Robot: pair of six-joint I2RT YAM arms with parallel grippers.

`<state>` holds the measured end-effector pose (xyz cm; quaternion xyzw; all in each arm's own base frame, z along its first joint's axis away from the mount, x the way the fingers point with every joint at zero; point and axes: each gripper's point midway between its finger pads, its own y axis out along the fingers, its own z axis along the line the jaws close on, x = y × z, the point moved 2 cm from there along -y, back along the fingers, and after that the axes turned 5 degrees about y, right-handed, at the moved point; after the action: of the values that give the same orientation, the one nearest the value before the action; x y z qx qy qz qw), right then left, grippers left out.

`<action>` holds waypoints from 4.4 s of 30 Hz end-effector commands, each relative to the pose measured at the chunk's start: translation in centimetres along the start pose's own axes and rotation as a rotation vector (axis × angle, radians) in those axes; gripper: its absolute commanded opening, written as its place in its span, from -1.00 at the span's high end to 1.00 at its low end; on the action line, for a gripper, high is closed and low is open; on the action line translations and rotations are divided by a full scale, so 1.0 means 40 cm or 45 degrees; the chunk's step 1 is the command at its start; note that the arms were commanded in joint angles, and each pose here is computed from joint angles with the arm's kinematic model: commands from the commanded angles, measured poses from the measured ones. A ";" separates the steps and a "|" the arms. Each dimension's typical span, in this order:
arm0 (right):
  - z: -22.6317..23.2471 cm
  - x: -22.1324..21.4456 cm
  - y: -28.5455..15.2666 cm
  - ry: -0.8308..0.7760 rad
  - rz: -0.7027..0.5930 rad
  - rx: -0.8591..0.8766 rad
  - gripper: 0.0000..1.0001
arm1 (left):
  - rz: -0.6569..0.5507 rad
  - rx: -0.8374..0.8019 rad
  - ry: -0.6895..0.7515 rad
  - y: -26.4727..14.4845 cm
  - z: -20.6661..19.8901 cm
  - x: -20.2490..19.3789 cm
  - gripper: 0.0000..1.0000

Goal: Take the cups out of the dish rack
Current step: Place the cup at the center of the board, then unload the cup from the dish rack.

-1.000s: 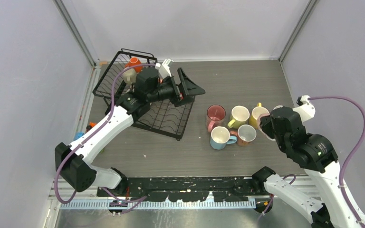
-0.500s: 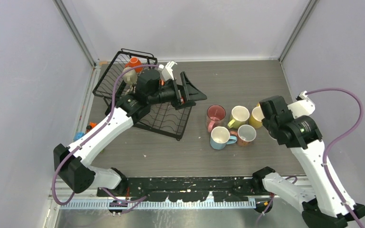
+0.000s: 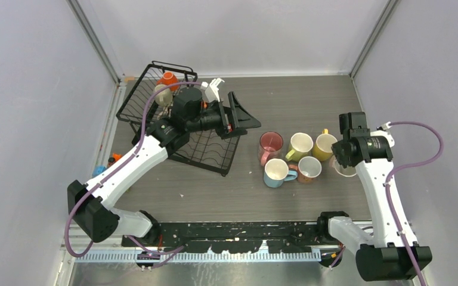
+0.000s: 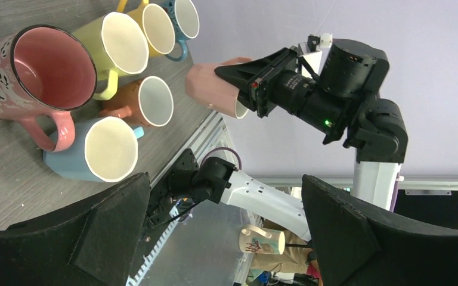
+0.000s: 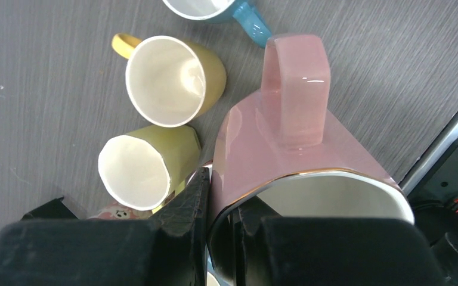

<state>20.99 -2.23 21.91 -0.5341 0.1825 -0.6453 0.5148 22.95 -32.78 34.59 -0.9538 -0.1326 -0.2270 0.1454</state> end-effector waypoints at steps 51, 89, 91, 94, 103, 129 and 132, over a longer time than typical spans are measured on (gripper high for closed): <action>-0.055 -0.119 0.218 -0.230 0.213 -0.175 -0.05 | 0.017 -0.055 0.045 -0.027 -0.005 -0.040 -0.99; 0.105 -0.017 -0.085 -0.222 0.169 0.537 -1.00 | -0.298 0.709 0.343 -0.017 0.244 0.091 -0.99; 0.115 -0.021 -0.096 -0.229 0.183 0.586 -1.00 | -0.337 0.813 0.408 -0.005 0.288 0.120 -0.99; 0.117 -0.020 -0.113 -0.240 0.177 0.633 -1.00 | -0.389 0.951 0.504 0.007 0.340 0.165 -0.99; 0.122 -0.031 -0.143 -0.243 0.201 0.738 -1.00 | -0.425 1.153 0.625 0.096 0.462 0.249 -0.99; 0.141 -0.045 -0.146 -0.262 0.236 0.804 -1.00 | -0.201 1.620 0.654 0.169 0.777 0.401 -0.99; 0.142 -0.047 -0.142 -0.260 0.238 0.803 -1.00 | -0.188 1.623 0.626 0.166 0.791 0.390 -0.99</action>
<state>22.54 3.33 26.85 -0.4012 -0.0063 -0.5629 0.7226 50.79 -25.35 12.06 -0.5929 -0.2554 -0.3241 0.6915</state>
